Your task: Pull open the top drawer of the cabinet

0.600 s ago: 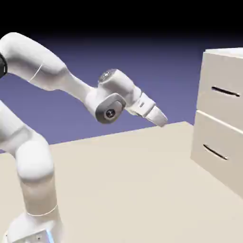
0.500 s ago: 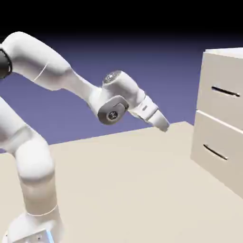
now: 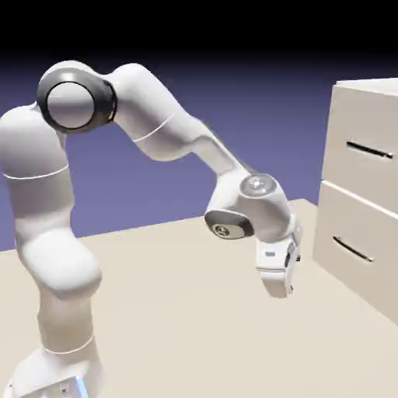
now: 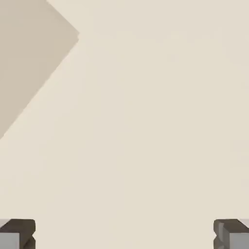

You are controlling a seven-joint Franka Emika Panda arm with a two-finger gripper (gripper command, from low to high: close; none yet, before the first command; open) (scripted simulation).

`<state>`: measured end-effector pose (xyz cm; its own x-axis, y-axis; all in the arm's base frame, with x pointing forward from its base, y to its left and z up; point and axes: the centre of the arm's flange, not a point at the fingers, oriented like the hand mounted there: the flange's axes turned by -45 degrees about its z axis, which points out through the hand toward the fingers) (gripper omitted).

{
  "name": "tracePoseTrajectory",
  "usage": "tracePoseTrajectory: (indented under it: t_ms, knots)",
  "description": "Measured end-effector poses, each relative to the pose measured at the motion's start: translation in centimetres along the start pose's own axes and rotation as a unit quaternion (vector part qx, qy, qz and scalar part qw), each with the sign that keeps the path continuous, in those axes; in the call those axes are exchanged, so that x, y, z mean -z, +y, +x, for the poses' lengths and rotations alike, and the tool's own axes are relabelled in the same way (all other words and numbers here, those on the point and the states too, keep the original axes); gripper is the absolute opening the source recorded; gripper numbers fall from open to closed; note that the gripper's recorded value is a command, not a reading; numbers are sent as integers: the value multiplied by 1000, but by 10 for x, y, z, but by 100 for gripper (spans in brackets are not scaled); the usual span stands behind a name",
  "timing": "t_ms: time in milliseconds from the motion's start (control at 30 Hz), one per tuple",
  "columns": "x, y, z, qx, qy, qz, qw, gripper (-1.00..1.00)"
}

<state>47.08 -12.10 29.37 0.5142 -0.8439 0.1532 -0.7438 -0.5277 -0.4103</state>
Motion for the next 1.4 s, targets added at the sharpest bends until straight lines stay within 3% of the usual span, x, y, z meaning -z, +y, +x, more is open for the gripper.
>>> tracePoseTrajectory:
  t_ms: [400,733,1100,1400]
  knots:
    - [-52,49,56,-250,65,-27,966,0]
    - [-43,32,103,-359,181,48,914,0]
    - [2,-81,116,-352,265,240,865,0]
    - [43,-232,44,-258,230,434,832,0]
